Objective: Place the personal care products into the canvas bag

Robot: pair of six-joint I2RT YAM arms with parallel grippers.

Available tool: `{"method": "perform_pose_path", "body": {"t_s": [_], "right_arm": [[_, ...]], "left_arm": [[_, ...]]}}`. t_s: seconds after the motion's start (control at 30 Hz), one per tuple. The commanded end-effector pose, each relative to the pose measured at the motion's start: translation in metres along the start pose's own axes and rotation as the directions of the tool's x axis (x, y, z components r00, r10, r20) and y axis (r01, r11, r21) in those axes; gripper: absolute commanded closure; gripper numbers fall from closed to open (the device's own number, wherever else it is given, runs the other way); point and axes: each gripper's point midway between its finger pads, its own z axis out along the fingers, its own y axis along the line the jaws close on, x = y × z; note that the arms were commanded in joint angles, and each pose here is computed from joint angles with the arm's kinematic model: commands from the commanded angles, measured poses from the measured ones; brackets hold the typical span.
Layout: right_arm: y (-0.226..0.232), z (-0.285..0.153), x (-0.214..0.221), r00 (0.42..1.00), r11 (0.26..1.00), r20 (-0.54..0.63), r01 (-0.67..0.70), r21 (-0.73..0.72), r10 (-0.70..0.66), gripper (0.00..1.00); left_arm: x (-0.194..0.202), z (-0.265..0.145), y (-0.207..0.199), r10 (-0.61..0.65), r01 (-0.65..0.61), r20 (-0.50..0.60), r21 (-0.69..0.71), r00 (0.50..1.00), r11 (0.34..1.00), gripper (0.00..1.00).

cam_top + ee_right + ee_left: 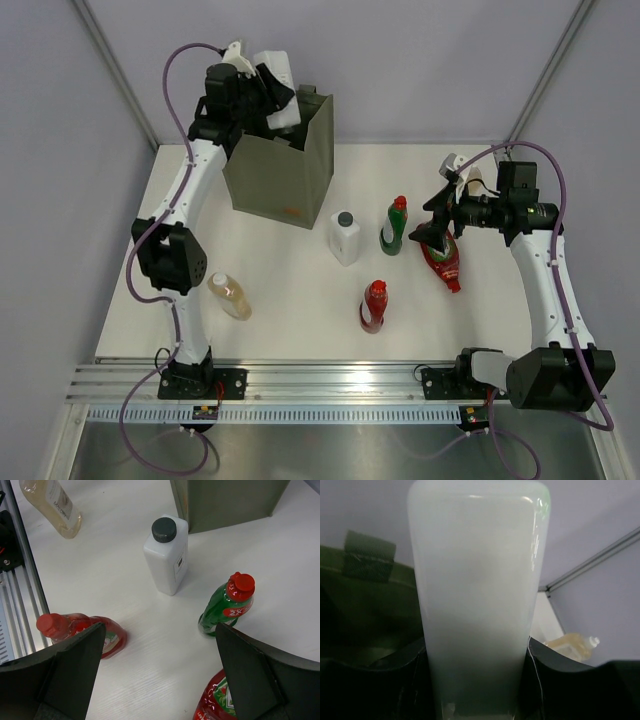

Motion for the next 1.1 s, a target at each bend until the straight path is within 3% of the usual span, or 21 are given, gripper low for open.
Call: {"method": "perform_pose_path", "body": {"t_s": [0.0,0.23,0.4,0.6,0.9,1.07], "right_arm": [[-0.002,-0.001,-0.010,0.999,1.000,0.034,0.031,0.004,-0.031,0.01],[-0.004,0.001,-0.006,0.999,1.000,0.031,0.024,0.004,-0.024,0.01],[-0.005,0.001,-0.004,0.999,1.000,0.028,0.024,0.009,-0.024,0.01],[-0.010,0.002,-0.006,1.000,1.000,0.020,0.015,0.010,-0.015,0.01],[-0.003,0.009,-0.001,1.000,0.998,0.012,0.012,-0.069,-0.012,0.01],[0.010,0.016,0.012,0.990,0.973,-0.032,0.130,-0.191,-0.139,0.00]], "left_arm": [[-0.020,-0.003,-0.055,0.127,-0.138,0.082,0.147,0.989,0.979,0.87],[0.017,0.007,-0.050,0.136,-0.132,-0.006,0.190,0.991,0.973,0.66],[0.050,0.012,-0.042,0.124,-0.106,-0.077,0.206,0.989,0.973,0.36],[0.069,0.015,-0.040,0.099,-0.069,-0.117,0.235,0.988,0.969,0.16],[0.062,0.010,-0.043,0.123,-0.096,-0.100,0.239,0.987,0.966,0.01],[0.042,-0.005,-0.046,0.166,-0.146,-0.067,0.233,0.984,0.962,0.01]]}}
